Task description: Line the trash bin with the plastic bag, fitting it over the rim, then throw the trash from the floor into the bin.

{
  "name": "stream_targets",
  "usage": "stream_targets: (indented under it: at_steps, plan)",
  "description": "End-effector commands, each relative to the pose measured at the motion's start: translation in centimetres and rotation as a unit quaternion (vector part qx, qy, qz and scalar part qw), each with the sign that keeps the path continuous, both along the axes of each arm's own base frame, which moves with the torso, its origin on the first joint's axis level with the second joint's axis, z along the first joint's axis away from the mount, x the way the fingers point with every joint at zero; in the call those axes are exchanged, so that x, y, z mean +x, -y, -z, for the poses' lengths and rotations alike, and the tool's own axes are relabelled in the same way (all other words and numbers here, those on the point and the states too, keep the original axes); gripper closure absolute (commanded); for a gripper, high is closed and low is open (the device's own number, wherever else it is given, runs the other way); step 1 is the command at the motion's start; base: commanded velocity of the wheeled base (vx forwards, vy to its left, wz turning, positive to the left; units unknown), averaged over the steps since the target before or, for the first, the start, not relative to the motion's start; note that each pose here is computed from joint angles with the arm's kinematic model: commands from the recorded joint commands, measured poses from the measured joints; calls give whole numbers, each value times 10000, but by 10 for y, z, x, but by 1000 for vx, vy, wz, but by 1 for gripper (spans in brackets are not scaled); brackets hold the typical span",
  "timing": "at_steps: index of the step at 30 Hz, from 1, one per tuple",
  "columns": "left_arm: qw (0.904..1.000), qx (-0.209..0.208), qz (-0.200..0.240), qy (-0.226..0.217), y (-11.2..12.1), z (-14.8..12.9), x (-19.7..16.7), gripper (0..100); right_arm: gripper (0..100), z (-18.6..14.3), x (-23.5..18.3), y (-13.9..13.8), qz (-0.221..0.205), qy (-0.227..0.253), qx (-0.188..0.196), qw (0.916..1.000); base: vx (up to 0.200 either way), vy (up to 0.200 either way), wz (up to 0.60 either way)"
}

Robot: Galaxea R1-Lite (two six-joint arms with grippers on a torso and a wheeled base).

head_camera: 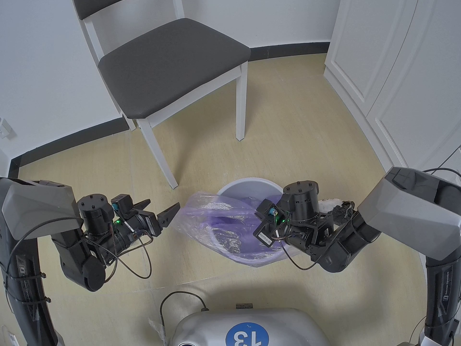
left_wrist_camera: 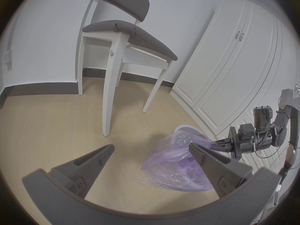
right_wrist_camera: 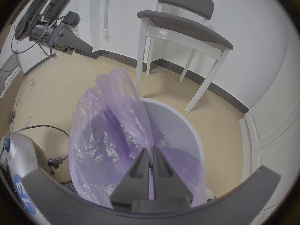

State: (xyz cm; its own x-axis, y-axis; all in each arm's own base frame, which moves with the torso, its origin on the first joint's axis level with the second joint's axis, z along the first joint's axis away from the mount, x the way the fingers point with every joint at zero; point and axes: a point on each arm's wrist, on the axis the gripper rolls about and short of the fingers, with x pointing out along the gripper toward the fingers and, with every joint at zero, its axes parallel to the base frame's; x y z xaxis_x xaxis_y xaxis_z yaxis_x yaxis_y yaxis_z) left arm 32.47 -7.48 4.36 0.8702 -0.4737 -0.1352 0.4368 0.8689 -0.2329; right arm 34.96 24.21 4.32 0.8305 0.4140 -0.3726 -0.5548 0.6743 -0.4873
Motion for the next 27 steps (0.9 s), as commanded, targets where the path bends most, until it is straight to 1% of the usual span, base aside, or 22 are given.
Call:
stream_targets:
  at_steps: [1,4,5,7,8,12,13,15,19,24,27]
  plan:
    - [10000,-16,7,85,0,-2,0,0,100,-21,9,5,106,254,180,9995,0,0,0]
    - [10000,-13,14,70,1,-1,0,0,100,-29,22,7,222,446,308,9983,0,0,0]
    - [10000,-14,14,78,1,-1,0,0,100,-31,28,7,326,495,370,9976,0,0,0]
    - [10000,-14,14,78,1,-1,0,0,100,-29,36,6,443,516,463,9966,0,0,0]
    - [10000,-14,14,78,1,-1,0,0,100,-29,36,6,443,516,463,9966,0,0,0]
    - [10000,-13,7,70,1,0,1,0,100,-24,59,4,718,510,507,9948,0,0,0]
    - [10000,-13,7,70,1,0,1,0,100,-23,62,3,759,520,547,9943,0,0,0]
    - [10000,-13,7,70,1,1,2,0,100,-23,71,2,881,528,753,9919,0,0,0]
    - [10000,-13,14,70,1,1,2,0,100,-21,79,0,918,535,817,9910,0,0,0]
    - [10000,-13,14,70,1,1,2,0,100,-23,95,-8,934,759,997,9877,0,0,0]
    - [10000,-13,14,70,1,1,2,0,100,-24,99,-7,964,791,1024,9869,0,0,0]
